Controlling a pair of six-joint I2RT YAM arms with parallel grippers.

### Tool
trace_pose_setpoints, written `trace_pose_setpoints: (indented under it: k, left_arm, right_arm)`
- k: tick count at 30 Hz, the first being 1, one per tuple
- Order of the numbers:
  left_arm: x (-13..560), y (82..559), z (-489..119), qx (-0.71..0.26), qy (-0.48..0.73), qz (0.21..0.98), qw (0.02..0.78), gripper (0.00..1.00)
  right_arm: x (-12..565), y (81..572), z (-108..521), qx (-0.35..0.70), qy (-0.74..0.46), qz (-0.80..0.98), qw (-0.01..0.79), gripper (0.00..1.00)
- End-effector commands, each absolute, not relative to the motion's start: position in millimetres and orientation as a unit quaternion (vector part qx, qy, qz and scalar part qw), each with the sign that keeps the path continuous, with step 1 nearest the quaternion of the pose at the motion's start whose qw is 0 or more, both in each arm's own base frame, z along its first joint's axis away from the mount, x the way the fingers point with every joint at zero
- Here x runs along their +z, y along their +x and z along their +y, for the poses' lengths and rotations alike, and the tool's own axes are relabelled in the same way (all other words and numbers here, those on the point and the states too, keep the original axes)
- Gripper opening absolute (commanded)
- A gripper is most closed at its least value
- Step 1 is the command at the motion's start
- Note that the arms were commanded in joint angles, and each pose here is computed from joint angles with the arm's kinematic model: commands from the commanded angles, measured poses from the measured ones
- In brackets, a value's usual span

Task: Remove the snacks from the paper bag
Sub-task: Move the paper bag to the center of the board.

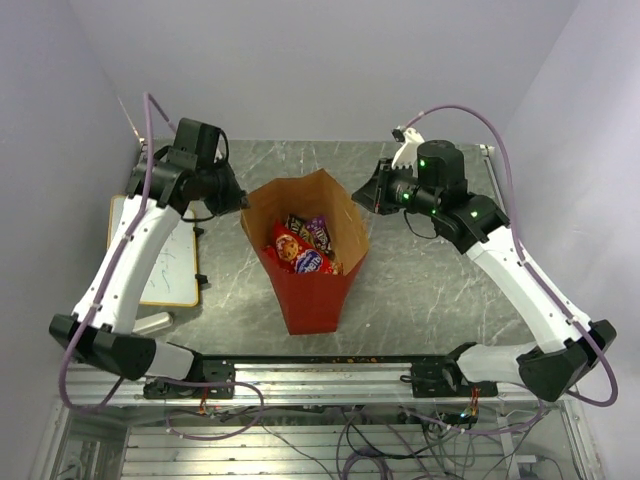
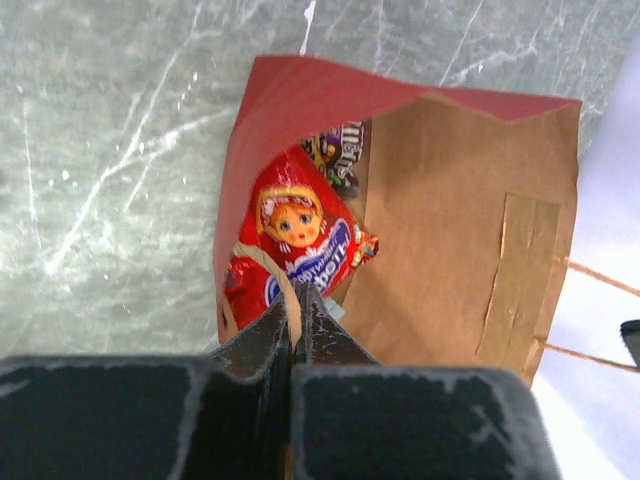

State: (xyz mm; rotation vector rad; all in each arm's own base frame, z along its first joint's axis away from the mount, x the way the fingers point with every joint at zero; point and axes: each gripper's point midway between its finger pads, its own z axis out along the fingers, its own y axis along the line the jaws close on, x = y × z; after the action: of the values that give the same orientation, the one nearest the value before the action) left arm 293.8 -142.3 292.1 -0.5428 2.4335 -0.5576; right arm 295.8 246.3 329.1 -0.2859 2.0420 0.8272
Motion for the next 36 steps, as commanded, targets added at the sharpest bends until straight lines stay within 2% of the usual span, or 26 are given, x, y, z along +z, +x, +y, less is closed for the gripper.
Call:
trace_pose_setpoints:
  k: [1, 9, 12, 17, 24, 31, 36]
  left_arm:
    - [323.8, 330.4, -137.2, -0.202, -0.173, 0.901, 0.342, 0.07]
    - [383.1, 403.8, -108.4, -0.193, -0.166, 0.869, 0.424, 0.07]
    - [398.8, 427.5, -106.5, -0.236, -0.165, 0.847, 0.447, 0.07]
    - [406.4, 448.0, -143.4, -0.346, -0.116, 0.818, 0.444, 0.07]
    - [398.9, 443.4, -174.4, -0.418, -0.055, 0.805, 0.418, 0.07]
    - [402.2, 410.7, -230.2, -0.479, 0.005, 0.787, 0.389, 0.07]
    - [389.4, 382.8, -259.1, -0.476, 0.033, 0.798, 0.370, 0.07]
  right_arm:
    - [352.8, 304.3, 258.2, 0.357, -0.129, 0.796, 0.471, 0.11]
    - [357.0, 315.7, 300.5, 0.417, -0.156, 0.780, 0.439, 0.12]
    - [355.2, 319.8, 318.2, 0.420, -0.174, 0.780, 0.430, 0.12]
    - [333.0, 313.6, 337.9, 0.435, -0.199, 0.788, 0.386, 0.12]
    - [279.8, 268.0, 348.3, 0.437, -0.244, 0.809, 0.310, 0.12]
    - [244.2, 249.3, 327.0, 0.388, -0.256, 0.837, 0.289, 0.13]
    - [227.3, 235.9, 309.6, 0.369, -0.257, 0.847, 0.283, 0.13]
